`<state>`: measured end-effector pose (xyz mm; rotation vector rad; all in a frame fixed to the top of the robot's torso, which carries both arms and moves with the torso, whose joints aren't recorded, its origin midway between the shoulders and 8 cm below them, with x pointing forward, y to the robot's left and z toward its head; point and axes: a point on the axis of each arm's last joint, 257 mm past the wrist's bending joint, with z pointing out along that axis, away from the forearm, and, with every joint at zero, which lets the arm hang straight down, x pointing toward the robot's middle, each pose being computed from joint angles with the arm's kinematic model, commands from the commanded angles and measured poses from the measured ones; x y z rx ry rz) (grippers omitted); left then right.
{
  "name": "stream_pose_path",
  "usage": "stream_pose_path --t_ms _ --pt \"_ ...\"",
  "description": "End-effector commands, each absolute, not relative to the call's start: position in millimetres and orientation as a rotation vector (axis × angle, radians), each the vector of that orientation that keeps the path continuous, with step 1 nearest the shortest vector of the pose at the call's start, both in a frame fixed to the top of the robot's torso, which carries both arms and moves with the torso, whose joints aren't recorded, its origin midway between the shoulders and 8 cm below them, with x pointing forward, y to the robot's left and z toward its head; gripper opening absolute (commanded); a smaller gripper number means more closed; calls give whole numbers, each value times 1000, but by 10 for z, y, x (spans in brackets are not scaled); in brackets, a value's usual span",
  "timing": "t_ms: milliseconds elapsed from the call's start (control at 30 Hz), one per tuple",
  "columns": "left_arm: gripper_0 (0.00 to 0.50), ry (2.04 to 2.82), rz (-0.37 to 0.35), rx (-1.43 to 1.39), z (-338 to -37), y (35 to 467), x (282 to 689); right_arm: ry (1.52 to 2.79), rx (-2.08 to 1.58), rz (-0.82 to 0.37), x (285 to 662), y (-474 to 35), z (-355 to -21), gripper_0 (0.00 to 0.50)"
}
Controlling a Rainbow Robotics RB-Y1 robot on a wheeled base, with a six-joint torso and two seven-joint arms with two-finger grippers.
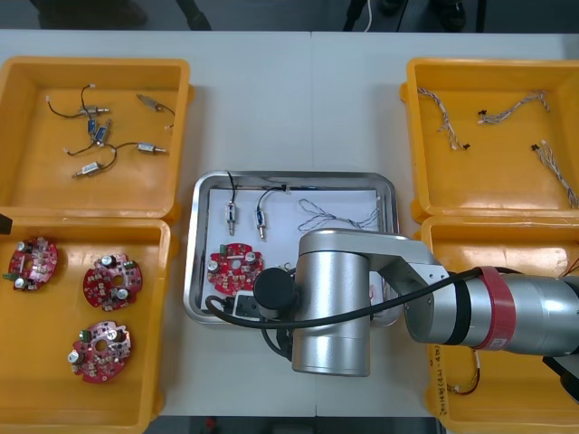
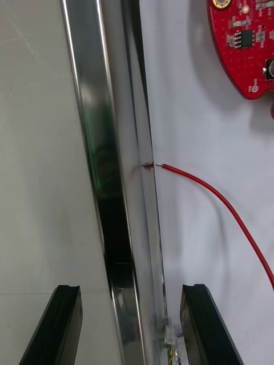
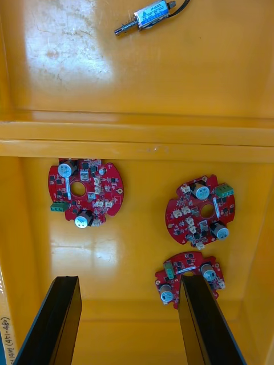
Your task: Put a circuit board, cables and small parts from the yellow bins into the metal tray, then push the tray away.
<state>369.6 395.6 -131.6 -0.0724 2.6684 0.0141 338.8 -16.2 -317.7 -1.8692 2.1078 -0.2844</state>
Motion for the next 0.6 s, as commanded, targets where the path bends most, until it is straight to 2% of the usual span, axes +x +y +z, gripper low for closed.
stream_pose_path --t_ms 33,600 --pt "500 2653 53 9 -1284 4001 3651 2007 -1934 -292 3372 19 -3098 500" --pt "500 2653 53 9 -1284 4001 3651 1975 -1933 -306 3328 128 -3119 500"
